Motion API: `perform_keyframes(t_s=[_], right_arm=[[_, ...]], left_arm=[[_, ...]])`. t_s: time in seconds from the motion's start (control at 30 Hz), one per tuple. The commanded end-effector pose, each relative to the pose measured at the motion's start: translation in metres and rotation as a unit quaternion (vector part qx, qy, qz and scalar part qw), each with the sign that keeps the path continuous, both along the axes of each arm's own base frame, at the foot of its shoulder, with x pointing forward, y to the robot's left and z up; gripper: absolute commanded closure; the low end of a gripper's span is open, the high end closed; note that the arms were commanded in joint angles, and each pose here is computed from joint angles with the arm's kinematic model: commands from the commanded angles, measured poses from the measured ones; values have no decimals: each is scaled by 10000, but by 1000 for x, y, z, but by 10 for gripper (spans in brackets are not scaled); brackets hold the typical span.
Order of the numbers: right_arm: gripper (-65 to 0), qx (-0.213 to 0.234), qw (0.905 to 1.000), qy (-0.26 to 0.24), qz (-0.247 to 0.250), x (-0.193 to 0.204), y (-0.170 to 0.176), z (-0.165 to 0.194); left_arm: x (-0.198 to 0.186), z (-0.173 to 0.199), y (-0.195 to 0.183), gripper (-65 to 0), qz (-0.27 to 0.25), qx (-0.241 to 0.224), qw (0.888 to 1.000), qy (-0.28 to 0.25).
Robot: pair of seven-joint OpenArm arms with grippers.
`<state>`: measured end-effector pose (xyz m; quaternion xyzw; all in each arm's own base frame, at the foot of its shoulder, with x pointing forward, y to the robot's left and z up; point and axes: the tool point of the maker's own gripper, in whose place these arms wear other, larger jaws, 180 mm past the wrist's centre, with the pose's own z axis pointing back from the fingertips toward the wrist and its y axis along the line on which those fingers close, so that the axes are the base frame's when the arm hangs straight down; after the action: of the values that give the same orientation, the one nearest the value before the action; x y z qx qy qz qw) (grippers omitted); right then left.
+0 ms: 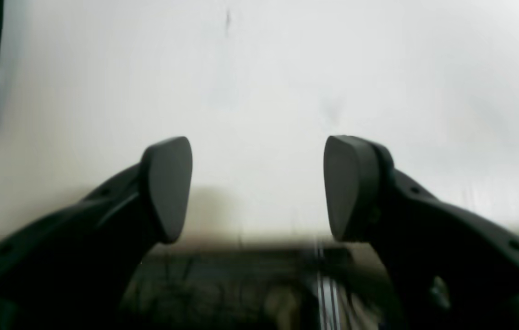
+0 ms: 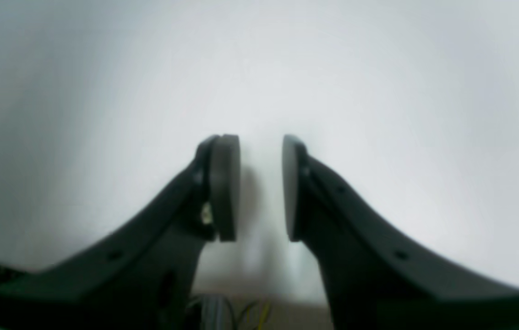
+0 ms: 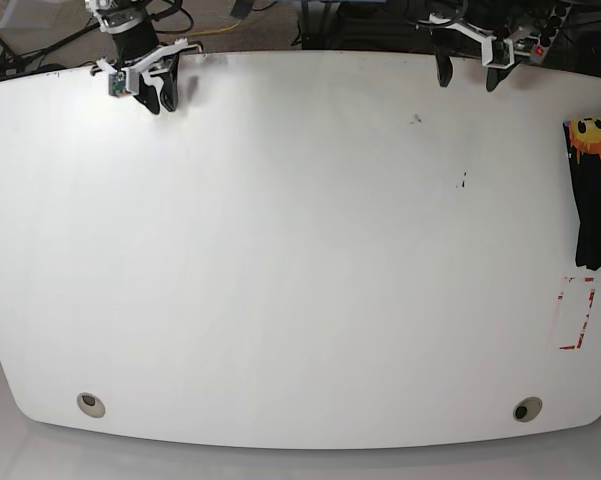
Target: Fold the T-shirt properly
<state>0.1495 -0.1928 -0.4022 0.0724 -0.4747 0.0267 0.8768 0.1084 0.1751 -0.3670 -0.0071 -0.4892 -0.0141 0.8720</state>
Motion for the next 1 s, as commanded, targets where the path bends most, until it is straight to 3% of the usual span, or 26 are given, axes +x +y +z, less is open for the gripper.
perform_keyframes(t_s=[0.0,0.2,0.43,0.7,0.83,0.97], right_arm=[[-152,187,9994,-208,-224,-25,-7,13],[-152,299,9982,403,-330,-87,-3,3],[-151,771,9883,1279,-312,-161,22,-9],[-151,1233,9580,2509,-639,-236,39,-78],[-151,1463,9451,2846,-663,-248,54,-108],[-151,1546,9350,3142,-562,-251,68,-137]], left_arm=[[-36,-1,-1,-410,113,-44,9993,350],[-96,-17,2,-408,143,-49,9928,1189],[-167,-64,13,-408,243,-119,9736,2269],[-211,-141,18,-388,46,-334,9466,3206],[-228,-179,14,-335,173,-499,9297,3645],[-235,-213,19,-335,212,-541,9126,4047]])
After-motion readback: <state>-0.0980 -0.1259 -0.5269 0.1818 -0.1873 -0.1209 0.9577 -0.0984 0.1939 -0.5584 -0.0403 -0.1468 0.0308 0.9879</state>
